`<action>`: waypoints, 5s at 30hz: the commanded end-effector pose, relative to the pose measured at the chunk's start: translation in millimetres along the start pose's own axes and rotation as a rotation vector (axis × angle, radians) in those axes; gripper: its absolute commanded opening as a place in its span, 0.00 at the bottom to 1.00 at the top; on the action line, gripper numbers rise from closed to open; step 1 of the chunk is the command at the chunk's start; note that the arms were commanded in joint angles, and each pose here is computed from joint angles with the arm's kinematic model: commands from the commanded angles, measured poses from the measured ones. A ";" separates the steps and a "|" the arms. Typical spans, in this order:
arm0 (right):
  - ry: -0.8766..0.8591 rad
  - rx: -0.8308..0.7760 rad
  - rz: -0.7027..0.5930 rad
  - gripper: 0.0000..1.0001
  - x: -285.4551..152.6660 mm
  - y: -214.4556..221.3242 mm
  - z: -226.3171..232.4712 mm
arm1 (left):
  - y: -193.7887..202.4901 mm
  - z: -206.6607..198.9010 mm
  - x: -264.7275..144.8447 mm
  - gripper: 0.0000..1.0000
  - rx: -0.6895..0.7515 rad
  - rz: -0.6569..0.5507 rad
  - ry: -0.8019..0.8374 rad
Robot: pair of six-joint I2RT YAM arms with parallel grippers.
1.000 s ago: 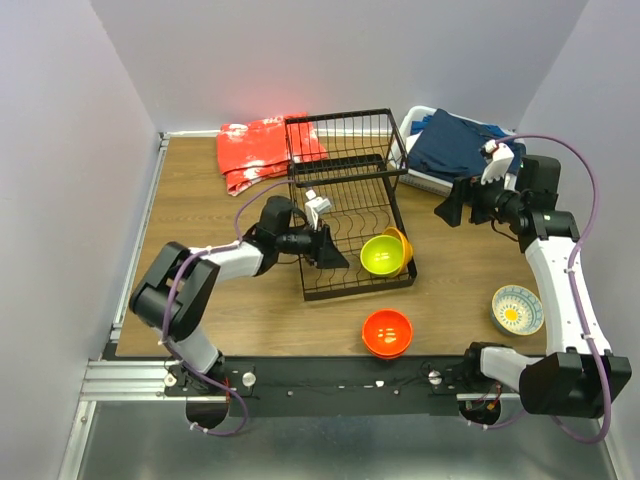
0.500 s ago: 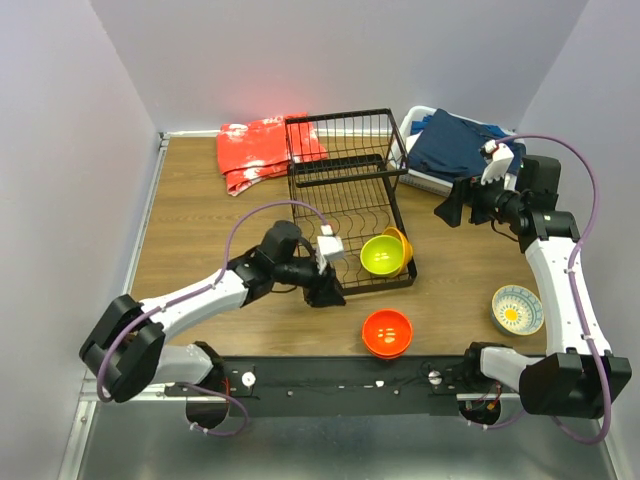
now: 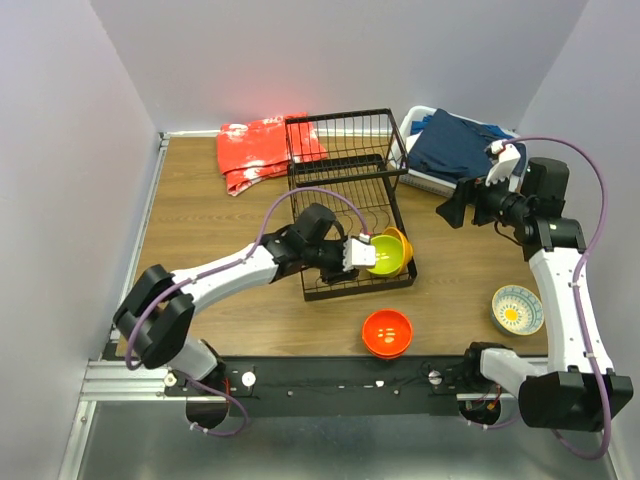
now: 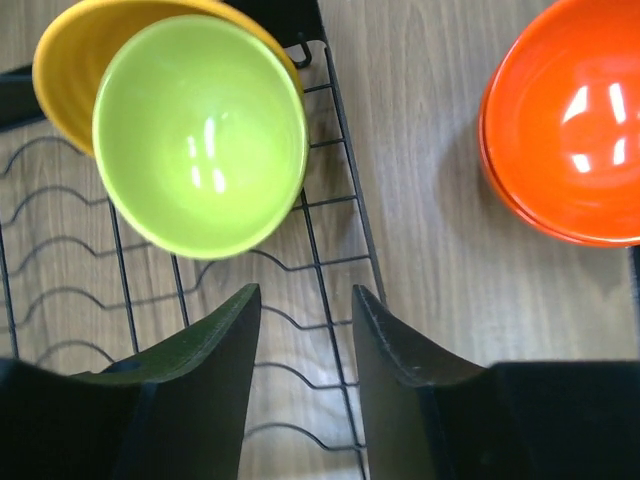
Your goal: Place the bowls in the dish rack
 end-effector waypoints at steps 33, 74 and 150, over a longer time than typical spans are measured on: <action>0.052 0.027 -0.016 1.00 -3.7 10.1 0.4 | -6.2 24.3 69.1 0.41 0.290 0.084 -0.037; 0.092 0.027 -0.025 1.00 -10.5 3.6 -6.0 | -60.5 -9.9 -0.2 0.00 -0.160 -0.234 0.032; 0.053 0.089 0.135 1.00 31.2 28.2 -31.1 | -47.4 20.0 59.5 0.00 -1.292 -0.826 0.311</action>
Point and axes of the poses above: each gripper's point midway between its finger pads, its own x axis out along the fingers, its own z axis along the line the jaws close on, y = z × x, the point moved 4 cm from there along -x, back along the fingers, and after that the axes turned 13 degrees about -x, right-handed, at the moved point
